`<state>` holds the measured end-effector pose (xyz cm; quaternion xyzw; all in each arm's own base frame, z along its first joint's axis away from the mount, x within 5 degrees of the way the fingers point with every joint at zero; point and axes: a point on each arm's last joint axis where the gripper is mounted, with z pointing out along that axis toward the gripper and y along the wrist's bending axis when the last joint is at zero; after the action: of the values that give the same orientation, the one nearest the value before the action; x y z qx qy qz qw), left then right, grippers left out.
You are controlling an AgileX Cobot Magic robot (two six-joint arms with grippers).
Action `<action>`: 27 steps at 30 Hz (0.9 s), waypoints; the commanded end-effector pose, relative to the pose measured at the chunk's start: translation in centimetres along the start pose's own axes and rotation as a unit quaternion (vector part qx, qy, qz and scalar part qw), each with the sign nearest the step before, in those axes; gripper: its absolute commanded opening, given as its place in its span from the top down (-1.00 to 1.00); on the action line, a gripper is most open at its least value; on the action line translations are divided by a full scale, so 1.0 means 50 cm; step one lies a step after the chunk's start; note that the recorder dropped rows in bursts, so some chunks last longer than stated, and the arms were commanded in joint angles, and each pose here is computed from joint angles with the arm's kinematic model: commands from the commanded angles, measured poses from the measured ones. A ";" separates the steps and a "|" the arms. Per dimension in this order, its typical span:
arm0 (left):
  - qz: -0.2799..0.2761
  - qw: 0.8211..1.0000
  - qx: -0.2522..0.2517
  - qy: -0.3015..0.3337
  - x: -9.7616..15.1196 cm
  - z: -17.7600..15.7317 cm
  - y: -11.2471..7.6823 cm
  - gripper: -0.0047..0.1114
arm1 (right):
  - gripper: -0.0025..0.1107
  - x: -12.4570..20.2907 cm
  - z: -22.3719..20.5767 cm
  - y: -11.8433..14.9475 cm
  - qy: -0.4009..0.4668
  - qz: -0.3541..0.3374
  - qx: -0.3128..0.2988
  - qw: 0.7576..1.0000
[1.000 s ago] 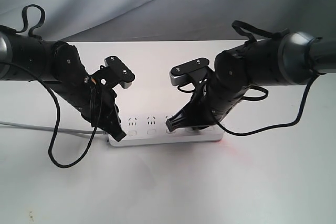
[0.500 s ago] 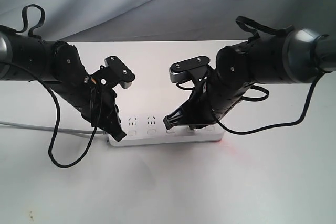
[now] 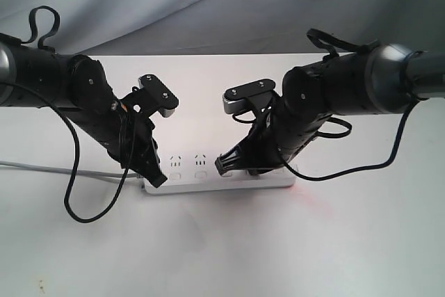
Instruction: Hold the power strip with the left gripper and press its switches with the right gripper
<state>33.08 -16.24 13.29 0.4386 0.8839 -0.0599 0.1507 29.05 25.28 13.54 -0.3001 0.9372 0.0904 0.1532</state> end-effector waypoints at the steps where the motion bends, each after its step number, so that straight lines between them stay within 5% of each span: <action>1: 0.004 1.000 0.013 0.023 0.011 0.015 -0.008 0.92 | 0.96 0.019 0.038 -0.008 0.035 -0.001 0.004 0.999; 8: 0.004 1.000 0.013 0.023 0.011 0.015 -0.008 0.92 | 0.96 0.024 0.044 -0.009 0.046 -0.003 0.006 0.999; 17: 0.004 1.000 0.013 0.023 0.011 0.015 -0.008 0.92 | 0.96 -0.022 -0.053 0.001 -0.061 0.002 -0.005 0.998; 27: 0.004 1.000 0.013 0.023 0.011 0.015 -0.008 0.92 | 0.96 -0.018 -0.028 0.019 -0.051 0.005 -0.059 0.997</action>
<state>33.08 -16.23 13.29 0.4393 0.8836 -0.0593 0.1507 28.84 26.13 15.75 -0.2986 0.9228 0.1529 0.1896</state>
